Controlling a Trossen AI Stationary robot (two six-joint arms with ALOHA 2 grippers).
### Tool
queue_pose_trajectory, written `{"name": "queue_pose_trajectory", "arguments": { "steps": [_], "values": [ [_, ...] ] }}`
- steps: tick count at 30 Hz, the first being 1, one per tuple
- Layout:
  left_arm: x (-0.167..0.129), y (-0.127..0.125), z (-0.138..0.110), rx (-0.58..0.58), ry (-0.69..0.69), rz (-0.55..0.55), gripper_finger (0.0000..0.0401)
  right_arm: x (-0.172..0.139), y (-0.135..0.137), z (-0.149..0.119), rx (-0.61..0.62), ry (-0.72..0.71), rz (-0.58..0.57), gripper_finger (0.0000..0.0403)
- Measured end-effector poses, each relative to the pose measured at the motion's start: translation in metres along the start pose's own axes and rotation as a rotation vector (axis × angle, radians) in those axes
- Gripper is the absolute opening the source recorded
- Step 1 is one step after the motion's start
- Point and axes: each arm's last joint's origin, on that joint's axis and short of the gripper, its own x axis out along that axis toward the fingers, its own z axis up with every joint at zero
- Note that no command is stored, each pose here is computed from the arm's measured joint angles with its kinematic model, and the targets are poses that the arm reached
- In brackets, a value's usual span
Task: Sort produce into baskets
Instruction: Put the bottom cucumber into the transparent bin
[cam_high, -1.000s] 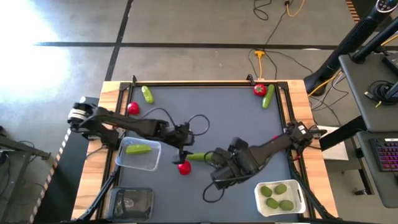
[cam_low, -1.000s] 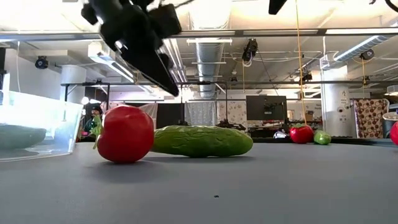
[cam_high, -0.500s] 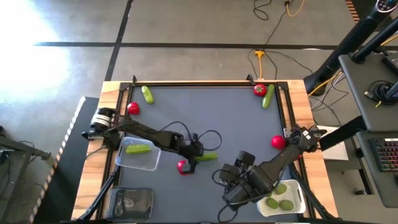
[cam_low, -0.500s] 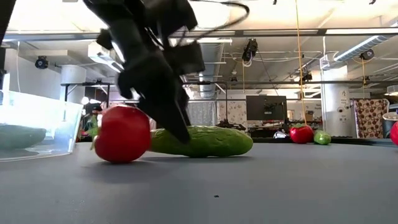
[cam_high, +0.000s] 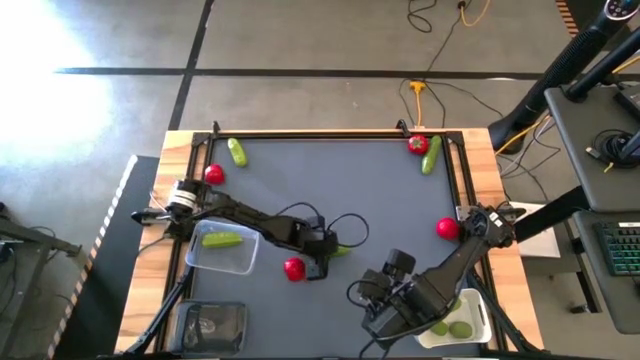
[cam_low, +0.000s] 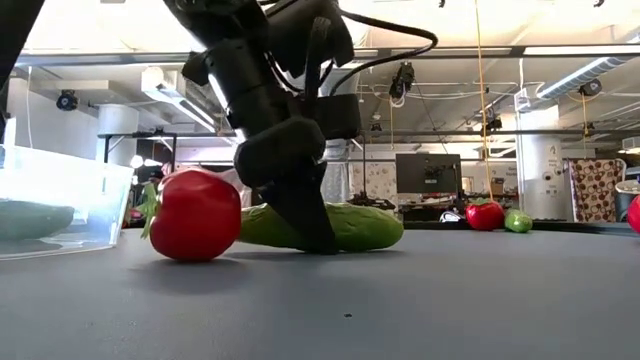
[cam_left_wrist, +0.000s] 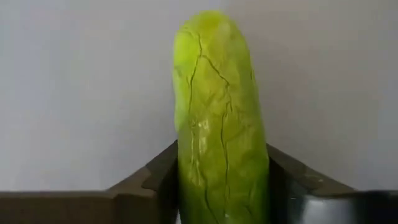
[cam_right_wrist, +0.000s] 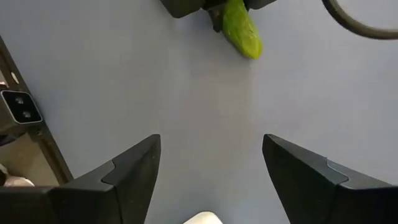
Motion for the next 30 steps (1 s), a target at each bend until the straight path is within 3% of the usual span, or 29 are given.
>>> {"name": "queue_pose_trajectory", "arguments": {
  "steps": [5,12,18,22,26,30],
  "values": [
    [-0.032,0.001,0.007,0.004,-0.014,-0.003,0.0132,0.002,-0.004,0.007,-0.069,-0.069,-0.048,0.0260],
    [-0.120,-0.011,-0.012,0.010,0.025,0.016,0.0132,0.008,-0.015,0.025,-0.252,-0.144,-0.146,0.0246],
    [-0.185,-0.019,-0.068,-0.019,0.133,0.009,0.0136,0.019,-0.035,0.051,-0.257,-0.170,-0.229,0.0240],
    [-0.217,-0.018,-0.103,-0.049,0.174,-0.070,0.0135,0.026,-0.046,0.065,-0.220,-0.160,-0.249,0.0240],
    [-0.231,-0.013,-0.128,-0.077,0.180,-0.170,0.0135,0.029,-0.052,0.071,-0.196,-0.157,-0.256,0.0237],
    [-0.216,-0.004,-0.161,-0.103,0.295,-0.197,0.0135,0.030,-0.053,0.073,-0.189,-0.157,-0.257,0.0239]
  ]
}}
